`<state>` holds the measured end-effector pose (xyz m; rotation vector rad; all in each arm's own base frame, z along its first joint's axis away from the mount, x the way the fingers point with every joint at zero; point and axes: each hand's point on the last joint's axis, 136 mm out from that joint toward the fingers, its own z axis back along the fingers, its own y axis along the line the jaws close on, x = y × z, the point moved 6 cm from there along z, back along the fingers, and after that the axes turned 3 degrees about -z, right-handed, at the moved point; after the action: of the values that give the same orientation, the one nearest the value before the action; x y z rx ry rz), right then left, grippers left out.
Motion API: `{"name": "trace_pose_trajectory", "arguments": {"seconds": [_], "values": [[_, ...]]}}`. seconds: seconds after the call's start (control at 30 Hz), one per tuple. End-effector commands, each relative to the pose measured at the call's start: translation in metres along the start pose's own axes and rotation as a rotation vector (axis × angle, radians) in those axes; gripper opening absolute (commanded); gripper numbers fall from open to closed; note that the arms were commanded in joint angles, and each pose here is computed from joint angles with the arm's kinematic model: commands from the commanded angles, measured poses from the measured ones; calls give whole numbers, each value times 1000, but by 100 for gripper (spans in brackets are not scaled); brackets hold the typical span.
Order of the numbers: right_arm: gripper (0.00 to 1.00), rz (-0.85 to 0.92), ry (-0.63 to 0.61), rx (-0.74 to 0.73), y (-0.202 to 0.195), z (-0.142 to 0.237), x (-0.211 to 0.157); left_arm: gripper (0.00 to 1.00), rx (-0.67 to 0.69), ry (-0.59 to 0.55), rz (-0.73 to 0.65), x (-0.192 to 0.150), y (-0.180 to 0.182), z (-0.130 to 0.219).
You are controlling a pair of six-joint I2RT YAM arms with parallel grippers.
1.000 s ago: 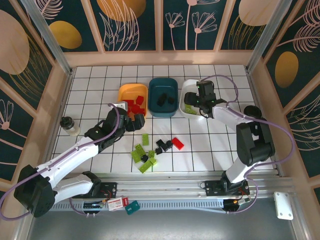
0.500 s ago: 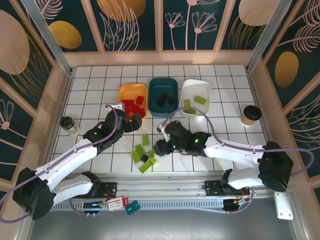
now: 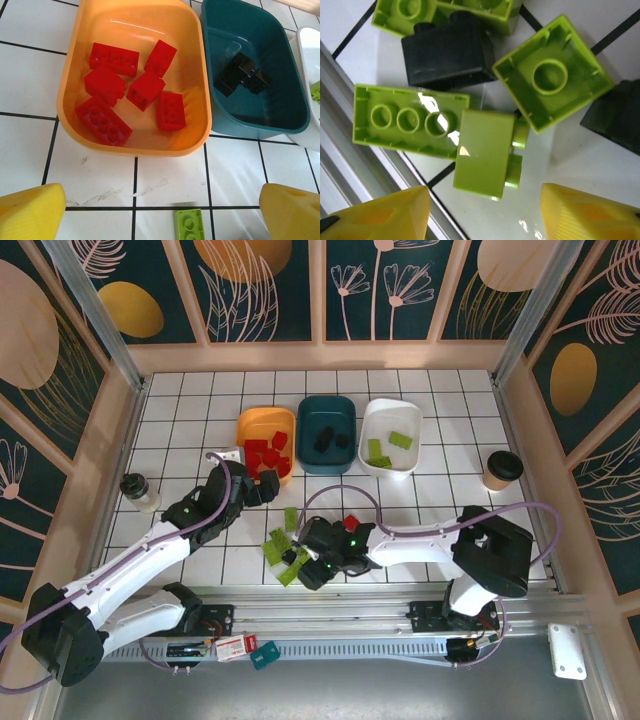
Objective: Sort the legos into containers by color
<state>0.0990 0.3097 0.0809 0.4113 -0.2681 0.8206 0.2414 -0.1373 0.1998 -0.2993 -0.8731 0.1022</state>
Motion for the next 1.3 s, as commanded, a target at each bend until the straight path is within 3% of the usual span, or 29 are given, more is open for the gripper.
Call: {"name": "trace_pose_trajectory", "arguments": {"seconds": [0.0,0.1,0.27,0.43,0.63,0.8,0.97,1.07,1.27], "values": [[58,7,-59,34,3,-1,20,99,34,6,-5,-5,7,1],[53,20,-57,25,2,-7,25,99,38,5,-8,-5,7,1],[31,10,-63,32,-4,-7,28,99,42,7,-13,-4,7,1],[16,-9,-91,52,-11,9,26,99,43,13,-15,-6,7,-2],[10,-84,-192,56,-33,48,31,99,44,14,-20,-6,6,-5],[10,-239,-409,-38,-94,103,58,99,38,15,-15,-6,4,-8],[9,-504,-638,-226,-196,152,77,99,27,20,-4,-7,3,-9],[10,-644,-709,-282,-246,163,83,99,18,29,4,-10,3,-10],[11,-756,-670,-310,-302,137,103,99,12,43,14,-14,3,-11]]}}
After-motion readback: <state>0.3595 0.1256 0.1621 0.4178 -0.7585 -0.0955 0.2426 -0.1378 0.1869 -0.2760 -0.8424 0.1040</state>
